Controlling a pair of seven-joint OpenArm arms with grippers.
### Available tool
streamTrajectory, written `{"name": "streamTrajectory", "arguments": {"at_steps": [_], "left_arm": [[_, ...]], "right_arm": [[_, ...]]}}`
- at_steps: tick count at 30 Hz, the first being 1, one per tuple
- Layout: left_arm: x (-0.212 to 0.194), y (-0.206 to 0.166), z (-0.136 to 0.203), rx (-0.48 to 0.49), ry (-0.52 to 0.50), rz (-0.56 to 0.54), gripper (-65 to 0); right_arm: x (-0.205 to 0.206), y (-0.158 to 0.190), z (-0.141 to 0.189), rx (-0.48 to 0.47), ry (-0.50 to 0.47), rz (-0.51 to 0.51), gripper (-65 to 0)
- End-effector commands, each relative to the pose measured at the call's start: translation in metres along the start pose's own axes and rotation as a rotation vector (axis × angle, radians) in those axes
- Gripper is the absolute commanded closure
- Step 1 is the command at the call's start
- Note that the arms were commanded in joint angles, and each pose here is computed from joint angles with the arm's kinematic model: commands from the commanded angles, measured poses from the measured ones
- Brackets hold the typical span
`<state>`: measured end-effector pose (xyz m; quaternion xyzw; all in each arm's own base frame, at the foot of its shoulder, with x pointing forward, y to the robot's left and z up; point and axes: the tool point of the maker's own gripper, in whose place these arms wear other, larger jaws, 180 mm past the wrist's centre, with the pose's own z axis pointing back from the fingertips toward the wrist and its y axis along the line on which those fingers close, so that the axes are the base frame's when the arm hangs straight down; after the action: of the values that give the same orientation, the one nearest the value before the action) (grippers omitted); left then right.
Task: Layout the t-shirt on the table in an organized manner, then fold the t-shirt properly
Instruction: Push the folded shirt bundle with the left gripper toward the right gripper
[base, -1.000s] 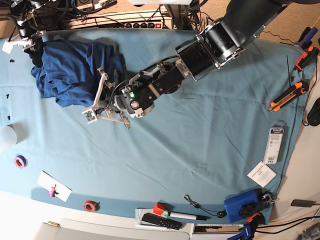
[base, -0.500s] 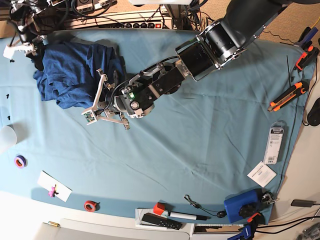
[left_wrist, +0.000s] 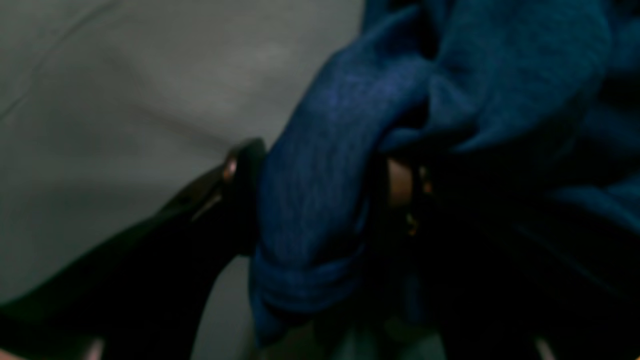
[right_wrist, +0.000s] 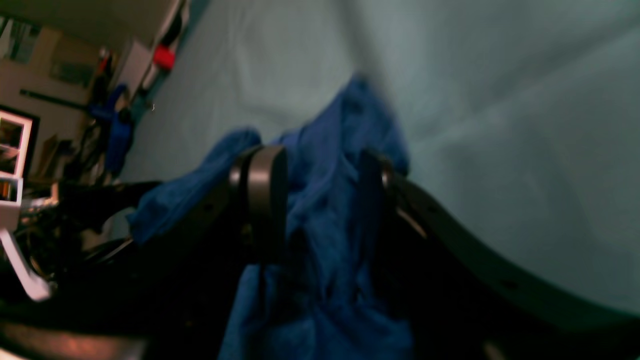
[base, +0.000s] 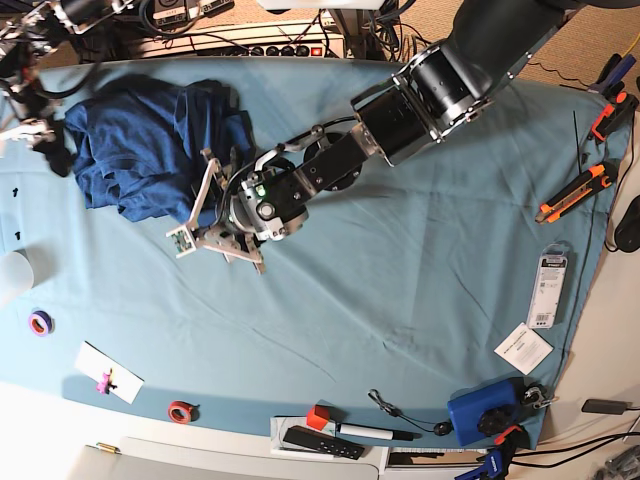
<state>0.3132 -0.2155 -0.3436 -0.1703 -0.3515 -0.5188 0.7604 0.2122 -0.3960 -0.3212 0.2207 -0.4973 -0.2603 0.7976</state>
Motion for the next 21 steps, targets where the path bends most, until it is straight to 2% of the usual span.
{"name": "streamTrajectory", "arguments": {"at_steps": [1, 6, 11, 12, 14, 15, 17, 21], "left_arm": [[0.033, 0.008, 0.007, 0.020, -0.071, -0.025, -32.0], [0.060, 0.040, 0.019, 0.101, -0.108, -0.058, -32.0], [0.074, 0.054, 0.027, 0.125, -0.111, -0.082, -31.6], [0.074, 0.052, 0.027, 0.112, -0.109, -0.074, -30.8], [0.073, 0.038, 0.025, 0.035, -0.111, -0.066, -24.4], [0.073, 0.027, 0.025, -0.021, -0.115, -0.063, -17.7], [0.074, 0.002, 0.027, -0.152, -0.138, -0.063, 0.0], [0.074, -0.051, 0.038, -0.425, -0.199, -0.059, 0.0]], "right_arm": [[0.028, 0.003, 0.009, 0.003, -0.067, 0.043, -23.6], [0.048, -0.001, 0.027, 0.000, -0.112, 0.051, -23.6], [0.070, 0.029, 0.035, 0.167, -0.248, 0.019, -23.2], [0.069, 0.029, 0.035, 0.167, -0.248, 0.017, -21.7], [0.070, 0.029, 0.035, 0.167, -0.249, 0.020, -14.7], [0.069, 0.029, 0.035, 0.166, -0.247, 0.020, -9.5], [0.067, 0.028, 0.036, 0.163, -0.244, 0.018, 0.0], [0.058, 0.027, 0.033, 0.164, -0.232, -0.001, 0.0]]}}
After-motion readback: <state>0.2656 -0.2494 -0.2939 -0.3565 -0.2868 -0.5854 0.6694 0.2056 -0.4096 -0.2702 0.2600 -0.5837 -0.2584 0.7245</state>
